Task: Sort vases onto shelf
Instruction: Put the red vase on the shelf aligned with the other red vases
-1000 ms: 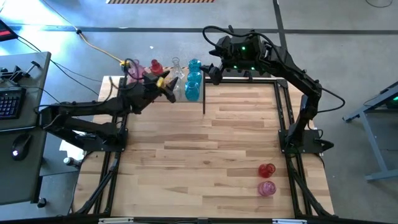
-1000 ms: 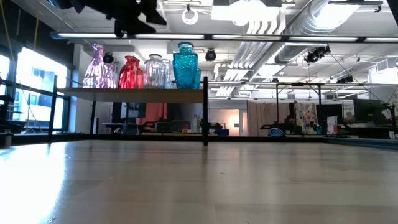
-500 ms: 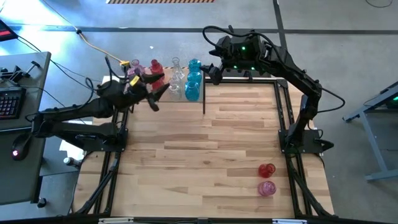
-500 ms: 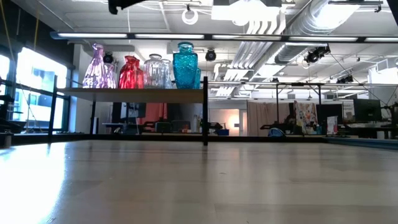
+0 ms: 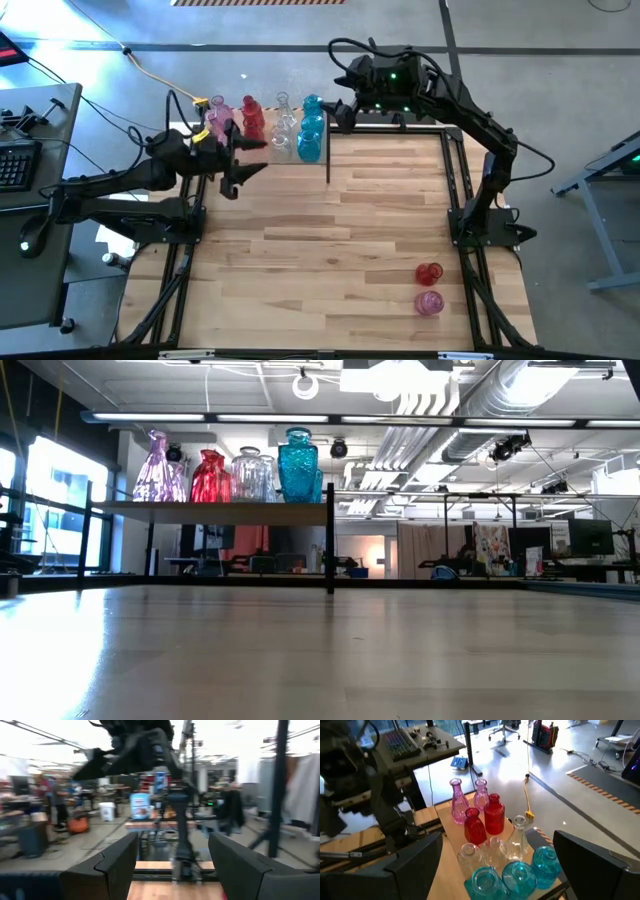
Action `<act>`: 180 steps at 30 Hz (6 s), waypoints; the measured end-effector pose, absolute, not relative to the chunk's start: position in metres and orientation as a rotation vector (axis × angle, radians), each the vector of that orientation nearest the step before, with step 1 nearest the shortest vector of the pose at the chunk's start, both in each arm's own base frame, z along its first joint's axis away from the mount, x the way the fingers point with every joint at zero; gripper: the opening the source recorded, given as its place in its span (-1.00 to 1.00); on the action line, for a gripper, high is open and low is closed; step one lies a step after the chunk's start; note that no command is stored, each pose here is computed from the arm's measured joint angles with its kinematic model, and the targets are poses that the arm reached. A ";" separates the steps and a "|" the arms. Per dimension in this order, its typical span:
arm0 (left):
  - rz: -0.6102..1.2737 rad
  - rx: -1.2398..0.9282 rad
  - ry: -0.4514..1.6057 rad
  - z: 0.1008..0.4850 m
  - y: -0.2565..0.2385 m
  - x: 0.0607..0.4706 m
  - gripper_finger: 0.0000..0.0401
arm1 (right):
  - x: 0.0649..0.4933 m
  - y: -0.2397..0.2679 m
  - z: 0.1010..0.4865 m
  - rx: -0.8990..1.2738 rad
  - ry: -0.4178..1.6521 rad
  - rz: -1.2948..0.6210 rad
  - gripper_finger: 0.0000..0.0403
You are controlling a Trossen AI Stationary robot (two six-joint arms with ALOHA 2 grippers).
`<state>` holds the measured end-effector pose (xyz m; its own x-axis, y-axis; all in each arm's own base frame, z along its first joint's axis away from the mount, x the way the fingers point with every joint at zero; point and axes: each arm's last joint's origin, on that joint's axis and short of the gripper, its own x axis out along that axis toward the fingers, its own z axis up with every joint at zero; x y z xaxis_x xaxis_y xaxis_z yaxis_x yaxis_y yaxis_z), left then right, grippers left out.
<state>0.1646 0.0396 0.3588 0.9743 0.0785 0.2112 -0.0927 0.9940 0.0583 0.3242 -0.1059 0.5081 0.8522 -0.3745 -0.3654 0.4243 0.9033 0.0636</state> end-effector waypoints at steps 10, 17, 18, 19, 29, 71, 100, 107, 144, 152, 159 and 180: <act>-0.016 0.006 -0.170 0.355 0.037 0.165 0.17 | 0.326 -0.101 0.507 0.418 0.324 -0.355 0.80; -0.015 -0.010 -0.109 0.349 0.037 0.166 0.17 | 0.321 -0.084 0.490 0.632 0.522 -0.336 0.80; -0.015 -0.012 -0.103 0.348 0.037 0.166 0.17 | 0.319 -0.081 0.486 0.659 0.567 -0.349 0.80; -0.014 -0.008 -0.099 0.348 0.037 0.166 0.17 | 0.316 -0.078 0.482 0.687 0.613 -0.364 0.80; -0.011 0.035 -0.095 0.348 0.037 0.167 0.17 | 0.303 -0.034 0.460 0.846 0.893 -0.544 0.80; 0.012 0.004 -0.098 0.348 0.038 0.167 0.17 | 0.273 0.093 0.472 0.749 0.804 -0.486 0.80; 0.146 -0.056 -0.105 0.348 0.042 0.166 0.17 | 0.133 0.038 0.427 0.855 0.827 -0.634 0.80; 0.158 -0.060 -0.099 0.347 0.043 0.168 0.17 | 0.125 0.040 0.385 0.948 1.029 -0.666 0.80; 0.157 -0.081 -0.134 0.345 0.046 0.184 0.17 | 0.116 0.111 0.269 1.200 1.330 -0.828 0.80; 0.156 -0.099 -0.135 0.345 0.046 0.184 0.17 | 0.113 0.119 0.259 1.206 1.351 -0.839 0.80; 0.155 -0.110 -0.136 0.345 0.046 0.184 0.17 | 0.118 0.127 0.250 1.182 1.373 -0.913 0.80; 0.155 -0.116 -0.136 0.345 0.046 0.184 0.17 | 0.134 0.145 0.223 1.170 1.361 -1.154 0.49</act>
